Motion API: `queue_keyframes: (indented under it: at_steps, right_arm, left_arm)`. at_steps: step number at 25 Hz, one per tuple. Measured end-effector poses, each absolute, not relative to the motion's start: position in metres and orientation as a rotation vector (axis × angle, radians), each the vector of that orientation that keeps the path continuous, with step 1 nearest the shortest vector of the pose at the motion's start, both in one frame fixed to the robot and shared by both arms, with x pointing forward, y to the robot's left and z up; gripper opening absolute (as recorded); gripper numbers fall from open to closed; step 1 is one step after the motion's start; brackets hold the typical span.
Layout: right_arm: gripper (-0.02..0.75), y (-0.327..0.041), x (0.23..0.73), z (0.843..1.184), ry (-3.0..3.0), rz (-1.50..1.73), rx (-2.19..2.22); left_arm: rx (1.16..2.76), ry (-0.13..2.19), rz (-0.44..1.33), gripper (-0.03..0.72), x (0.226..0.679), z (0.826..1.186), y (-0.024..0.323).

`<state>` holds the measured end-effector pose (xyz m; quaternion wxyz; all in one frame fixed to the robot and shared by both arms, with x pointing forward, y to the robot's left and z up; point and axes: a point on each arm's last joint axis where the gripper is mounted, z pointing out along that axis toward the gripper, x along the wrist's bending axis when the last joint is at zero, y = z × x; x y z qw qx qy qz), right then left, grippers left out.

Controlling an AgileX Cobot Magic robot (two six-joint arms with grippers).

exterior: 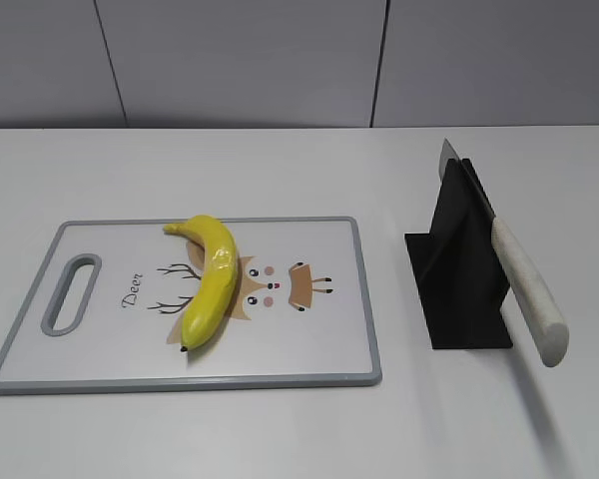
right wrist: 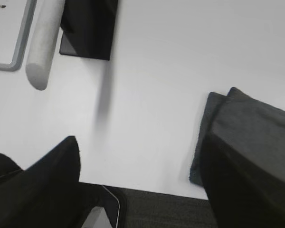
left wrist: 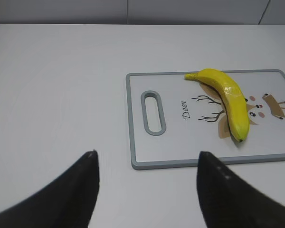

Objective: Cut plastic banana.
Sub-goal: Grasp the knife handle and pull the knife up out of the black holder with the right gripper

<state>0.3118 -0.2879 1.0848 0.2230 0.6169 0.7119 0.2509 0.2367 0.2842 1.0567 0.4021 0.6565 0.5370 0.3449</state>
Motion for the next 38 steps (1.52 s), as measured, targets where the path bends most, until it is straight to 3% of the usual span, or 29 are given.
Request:
queue_keyframes:
  at_steps: [7,17,26,38]
  right_arm:
    - [0.591,-0.265,0.338,1.075,2.180,0.583,1.749]
    - [0.591,-0.229,0.387,1.098,2.273,0.591,1.807]
    - [0.591,-0.194,0.445,1.066,2.348,0.525,1.929]
    - [0.591,-0.186,0.479,1.022,2.394,0.321,1.888]
  left_arm:
    - [1.659,1.357,0.872,0.607,0.237,1.057,0.284]
    - [1.659,1.357,0.872,0.589,0.237,1.057,0.284]
    - [1.658,1.356,0.868,0.586,0.237,1.057,0.284]
    - [1.658,1.356,0.868,0.586,0.237,1.057,0.284]
